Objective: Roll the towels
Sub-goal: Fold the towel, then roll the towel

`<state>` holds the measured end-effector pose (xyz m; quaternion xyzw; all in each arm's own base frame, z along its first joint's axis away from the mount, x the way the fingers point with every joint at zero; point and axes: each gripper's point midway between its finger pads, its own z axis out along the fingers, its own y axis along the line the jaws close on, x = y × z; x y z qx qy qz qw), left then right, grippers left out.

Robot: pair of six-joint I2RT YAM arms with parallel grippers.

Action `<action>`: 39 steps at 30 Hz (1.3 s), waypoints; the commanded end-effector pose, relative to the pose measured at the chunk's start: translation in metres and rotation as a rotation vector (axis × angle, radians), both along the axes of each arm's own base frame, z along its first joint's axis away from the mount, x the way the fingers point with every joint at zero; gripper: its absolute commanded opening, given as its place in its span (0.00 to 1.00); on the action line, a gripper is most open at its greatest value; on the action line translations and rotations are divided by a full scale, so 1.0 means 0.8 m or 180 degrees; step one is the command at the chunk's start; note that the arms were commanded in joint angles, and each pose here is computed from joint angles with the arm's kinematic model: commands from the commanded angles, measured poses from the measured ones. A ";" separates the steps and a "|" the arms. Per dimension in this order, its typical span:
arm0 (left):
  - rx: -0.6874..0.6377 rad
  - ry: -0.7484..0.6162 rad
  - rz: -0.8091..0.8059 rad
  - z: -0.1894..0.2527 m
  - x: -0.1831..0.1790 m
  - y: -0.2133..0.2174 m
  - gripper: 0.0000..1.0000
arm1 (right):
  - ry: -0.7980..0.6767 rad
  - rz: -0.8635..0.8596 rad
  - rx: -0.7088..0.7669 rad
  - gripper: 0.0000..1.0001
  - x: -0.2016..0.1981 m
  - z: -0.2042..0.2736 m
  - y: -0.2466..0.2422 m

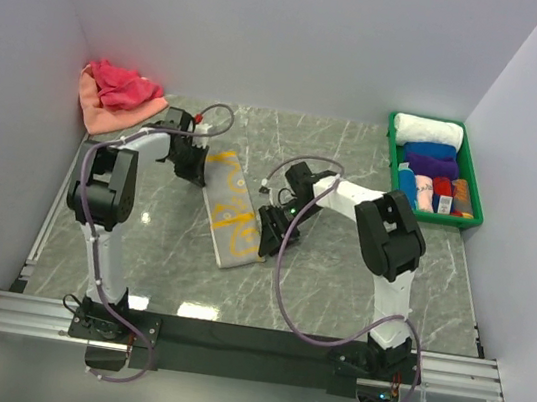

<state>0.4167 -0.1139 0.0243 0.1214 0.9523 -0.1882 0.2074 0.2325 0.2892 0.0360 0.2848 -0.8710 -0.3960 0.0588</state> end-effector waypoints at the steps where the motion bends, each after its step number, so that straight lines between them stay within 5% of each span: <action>1: -0.0209 -0.0064 -0.0087 0.002 0.026 -0.024 0.00 | 0.0063 0.0144 0.0167 0.58 -0.017 -0.001 0.032; 6: -0.0328 -0.0164 -0.0228 0.008 0.063 -0.045 0.01 | 0.0230 0.0395 0.0203 0.55 -0.048 -0.003 0.068; 11: -0.0178 -0.0441 -0.0166 0.036 0.087 -0.022 0.04 | 0.0124 0.0436 0.0213 0.63 -0.062 0.018 0.064; 17: -0.0289 -0.1293 -0.0320 0.167 0.065 0.015 0.48 | -0.0361 0.0148 0.0121 0.65 -0.027 0.048 0.009; 18: -0.0259 -0.1408 -0.0348 0.181 0.061 0.021 0.73 | -0.0461 0.0062 0.0172 0.64 -0.015 0.056 0.006; 19: -0.0241 -0.1539 -0.0356 0.203 0.052 0.027 0.87 | -0.0608 -0.0057 0.0242 0.64 0.001 0.074 0.002; 21: -0.0312 -0.1386 -0.0549 0.196 0.023 0.029 0.99 | -0.0836 -0.0164 0.0314 0.64 0.022 0.091 0.004; 26: -0.0629 -0.1179 -0.1220 0.187 -0.055 0.021 0.96 | -0.0982 -0.0296 0.0553 0.64 0.066 0.130 0.039; 30: -0.0188 -0.2062 -0.1842 0.206 -0.111 0.016 0.86 | -0.0870 -0.0286 0.0721 0.63 0.086 0.137 0.072; 39: 0.0759 -0.2947 -0.3686 0.121 -0.227 -0.032 0.55 | -0.0386 -0.0139 0.0640 0.52 0.049 0.067 0.128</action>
